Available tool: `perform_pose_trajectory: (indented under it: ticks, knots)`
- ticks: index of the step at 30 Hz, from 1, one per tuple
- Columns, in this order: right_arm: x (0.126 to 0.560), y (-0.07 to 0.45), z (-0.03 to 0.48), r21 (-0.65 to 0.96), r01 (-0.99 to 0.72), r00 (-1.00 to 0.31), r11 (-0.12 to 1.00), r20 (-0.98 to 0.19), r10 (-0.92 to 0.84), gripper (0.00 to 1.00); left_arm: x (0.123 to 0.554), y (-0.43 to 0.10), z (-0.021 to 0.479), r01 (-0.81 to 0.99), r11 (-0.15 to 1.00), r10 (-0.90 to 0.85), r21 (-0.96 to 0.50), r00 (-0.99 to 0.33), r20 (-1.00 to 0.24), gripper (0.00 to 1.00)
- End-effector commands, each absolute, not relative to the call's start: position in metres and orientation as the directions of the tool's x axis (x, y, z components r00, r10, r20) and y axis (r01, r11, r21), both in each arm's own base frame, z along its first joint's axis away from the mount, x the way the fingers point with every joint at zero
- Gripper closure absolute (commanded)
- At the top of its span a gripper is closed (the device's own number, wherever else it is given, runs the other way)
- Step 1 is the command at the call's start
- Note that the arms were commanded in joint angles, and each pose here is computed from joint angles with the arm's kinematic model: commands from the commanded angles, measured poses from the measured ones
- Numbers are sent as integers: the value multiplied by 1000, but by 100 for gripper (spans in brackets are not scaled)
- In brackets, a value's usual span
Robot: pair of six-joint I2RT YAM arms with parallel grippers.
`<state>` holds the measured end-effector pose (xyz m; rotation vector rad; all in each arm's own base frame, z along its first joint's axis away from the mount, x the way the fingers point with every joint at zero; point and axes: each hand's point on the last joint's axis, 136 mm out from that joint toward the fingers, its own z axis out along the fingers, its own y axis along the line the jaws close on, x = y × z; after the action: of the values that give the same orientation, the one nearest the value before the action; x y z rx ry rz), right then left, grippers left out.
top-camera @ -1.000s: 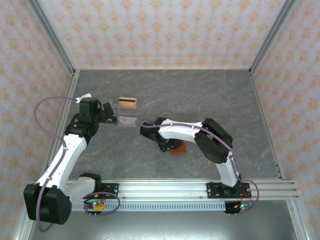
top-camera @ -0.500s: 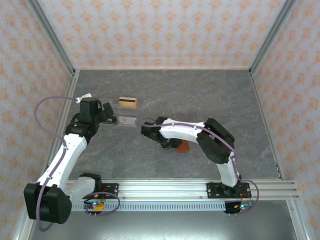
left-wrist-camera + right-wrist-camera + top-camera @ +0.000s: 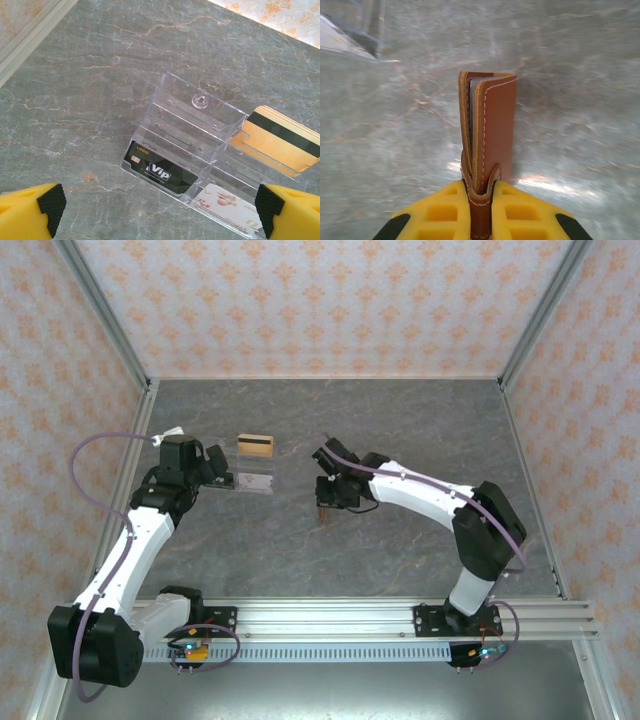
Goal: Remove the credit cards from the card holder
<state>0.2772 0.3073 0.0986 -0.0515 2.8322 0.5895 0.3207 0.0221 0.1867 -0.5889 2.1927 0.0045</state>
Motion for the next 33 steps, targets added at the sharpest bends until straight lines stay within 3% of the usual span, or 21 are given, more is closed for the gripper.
perform_pose_trajectory:
  ticks: [1, 4, 8, 14, 20, 27, 33]
  knots:
    - [285, 343, 109, 622, -98, -982, 777, -188, 26, 92, 330, 14, 189, -398, 882, -444, -252, -526, -725, 0]
    - [291, 333, 88, 641, -38, -991, 767, -123, 53, 89, 335, 4, 186, -372, 882, -460, -290, -546, -700, 0]
    - [290, 296, 54, 549, 27, -992, 836, -86, 88, 72, 344, -30, 183, -253, 902, -427, -349, -629, -650, 0]
    - [298, 248, 63, 352, 35, -974, 935, -199, 111, 43, 360, -77, 178, -160, 922, -355, -351, -712, -606, 0]
    - [295, 247, 54, 287, 59, -980, 956, -165, 110, 47, 366, -123, 164, -143, 879, -388, -455, -770, -507, 0]
    - [291, 271, 53, 306, 3, -991, 952, -124, 43, 57, 350, -163, 135, -138, 881, -343, -452, -845, -411, 0]
    - [284, 278, 38, 311, -61, -997, 949, -71, -41, 63, 336, -179, 111, -178, 860, -372, -478, -860, -350, 16]
